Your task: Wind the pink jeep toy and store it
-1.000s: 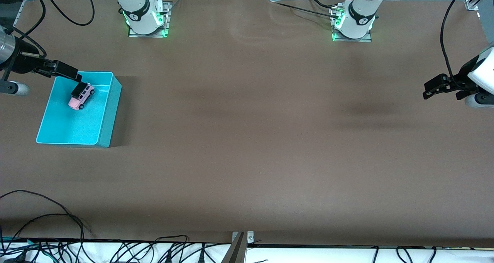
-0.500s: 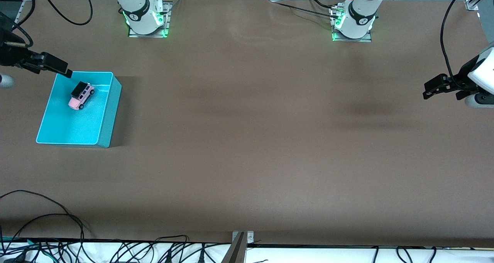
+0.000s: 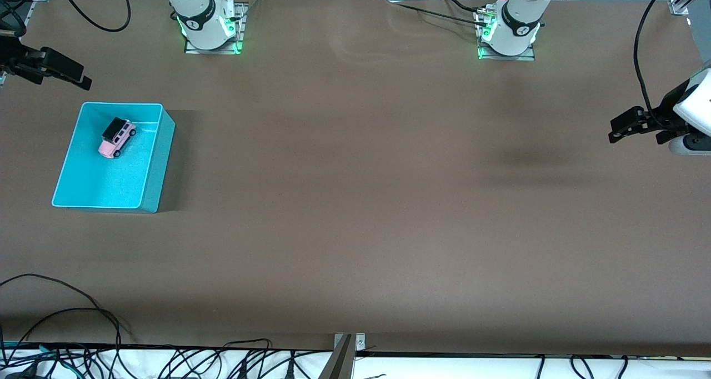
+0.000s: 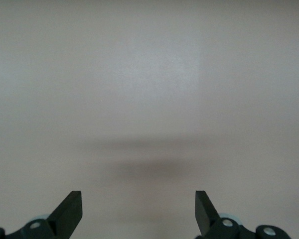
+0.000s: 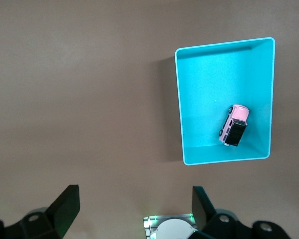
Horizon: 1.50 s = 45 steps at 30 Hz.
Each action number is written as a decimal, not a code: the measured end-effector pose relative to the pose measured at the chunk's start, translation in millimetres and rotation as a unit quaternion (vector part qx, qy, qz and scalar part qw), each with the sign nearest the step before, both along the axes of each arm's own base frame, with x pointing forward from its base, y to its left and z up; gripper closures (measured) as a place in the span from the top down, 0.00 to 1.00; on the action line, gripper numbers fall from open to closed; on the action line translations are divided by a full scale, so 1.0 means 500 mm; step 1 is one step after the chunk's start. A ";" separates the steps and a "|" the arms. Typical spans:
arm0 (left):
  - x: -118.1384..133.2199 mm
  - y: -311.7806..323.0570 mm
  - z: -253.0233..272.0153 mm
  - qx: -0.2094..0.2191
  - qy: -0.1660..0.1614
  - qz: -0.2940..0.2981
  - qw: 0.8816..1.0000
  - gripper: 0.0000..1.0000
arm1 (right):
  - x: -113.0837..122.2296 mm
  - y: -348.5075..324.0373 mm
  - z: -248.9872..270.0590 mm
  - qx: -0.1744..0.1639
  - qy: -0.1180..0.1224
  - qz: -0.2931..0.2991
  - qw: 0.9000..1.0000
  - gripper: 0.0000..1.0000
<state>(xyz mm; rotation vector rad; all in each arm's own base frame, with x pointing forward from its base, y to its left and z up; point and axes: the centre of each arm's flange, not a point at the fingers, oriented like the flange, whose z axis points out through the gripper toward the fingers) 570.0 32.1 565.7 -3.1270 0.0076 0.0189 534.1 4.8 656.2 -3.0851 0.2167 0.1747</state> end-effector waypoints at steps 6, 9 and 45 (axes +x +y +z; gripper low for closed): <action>0.000 0.000 0.000 0.000 0.000 0.000 1.000 1.00 | 0.000 -0.004 0.003 0.000 -0.002 -0.002 1.000 1.00; 0.000 0.000 0.000 0.000 0.000 0.000 1.000 1.00 | 0.000 -0.005 0.004 0.000 -0.002 -0.002 1.000 1.00; 0.000 0.000 0.000 0.000 0.000 0.000 1.000 1.00 | 0.068 -0.048 -0.038 0.001 -0.047 0.051 0.998 1.00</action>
